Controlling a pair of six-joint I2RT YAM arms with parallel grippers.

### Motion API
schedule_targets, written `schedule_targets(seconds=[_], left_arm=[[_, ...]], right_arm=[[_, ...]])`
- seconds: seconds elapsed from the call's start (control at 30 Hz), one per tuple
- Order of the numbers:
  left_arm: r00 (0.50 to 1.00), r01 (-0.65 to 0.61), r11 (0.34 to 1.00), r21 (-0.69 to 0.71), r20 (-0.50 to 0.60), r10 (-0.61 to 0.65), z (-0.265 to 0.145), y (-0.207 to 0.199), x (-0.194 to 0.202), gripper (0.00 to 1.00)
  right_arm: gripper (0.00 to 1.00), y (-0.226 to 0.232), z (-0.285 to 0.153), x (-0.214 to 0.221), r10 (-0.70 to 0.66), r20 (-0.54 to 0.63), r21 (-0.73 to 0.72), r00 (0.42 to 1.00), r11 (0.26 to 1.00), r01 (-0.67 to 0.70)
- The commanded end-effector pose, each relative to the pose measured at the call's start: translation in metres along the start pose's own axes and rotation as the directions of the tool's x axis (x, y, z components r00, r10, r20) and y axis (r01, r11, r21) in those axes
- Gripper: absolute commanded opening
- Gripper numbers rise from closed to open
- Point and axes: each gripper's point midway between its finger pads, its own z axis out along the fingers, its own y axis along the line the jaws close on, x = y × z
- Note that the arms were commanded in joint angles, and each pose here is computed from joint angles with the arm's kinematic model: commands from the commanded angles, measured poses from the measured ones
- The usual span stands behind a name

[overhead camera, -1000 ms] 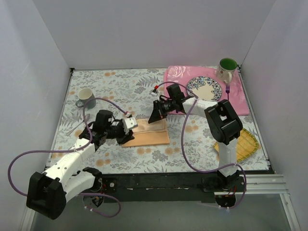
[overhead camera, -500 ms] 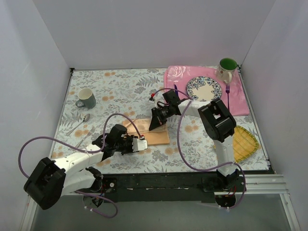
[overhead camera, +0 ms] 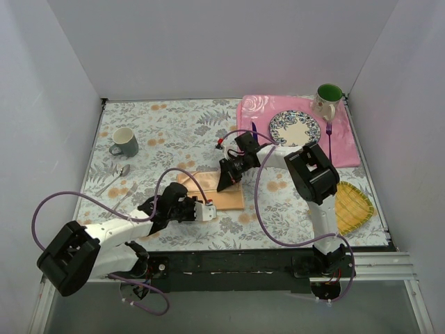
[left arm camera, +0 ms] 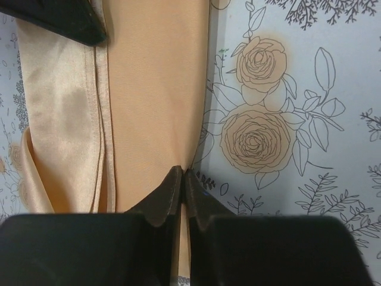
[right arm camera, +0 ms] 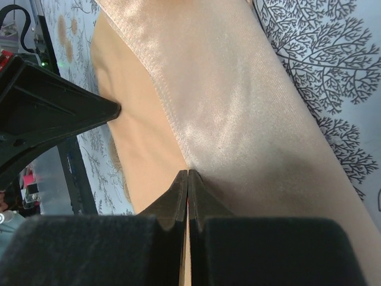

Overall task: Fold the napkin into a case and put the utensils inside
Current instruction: Stuff the top corner of the smaller-rectangle-folded napkin into the folded napkin.

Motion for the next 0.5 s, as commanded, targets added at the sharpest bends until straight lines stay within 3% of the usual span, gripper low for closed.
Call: schedule_targets(seconds=[0.0, 0.33, 0.47], left_arm=[[1.0, -0.011, 0.997, 0.072, 0.027, 0.009, -0.012, -0.015, -0.008, 0.0], [0.988, 0.134, 0.961, 0.241, 0.045, -0.149, -0.029, -0.032, -0.038, 0.0], [0.981, 0.175, 0.943, 0.283, 0.026, -0.19, -0.028, -0.034, -0.043, 0.0]], right_arm=[[0.01, -0.001, -0.001, 0.012, -0.022, -0.034, 0.022, 0.999, 1.0, 0.022], [0.02, 0.036, -0.013, 0.012, -0.091, -0.019, -0.018, 0.996, 0.996, 0.091], [0.09, 0.051, -0.022, 0.004, -0.151, -0.01, -0.049, 0.989, 0.987, 0.15]])
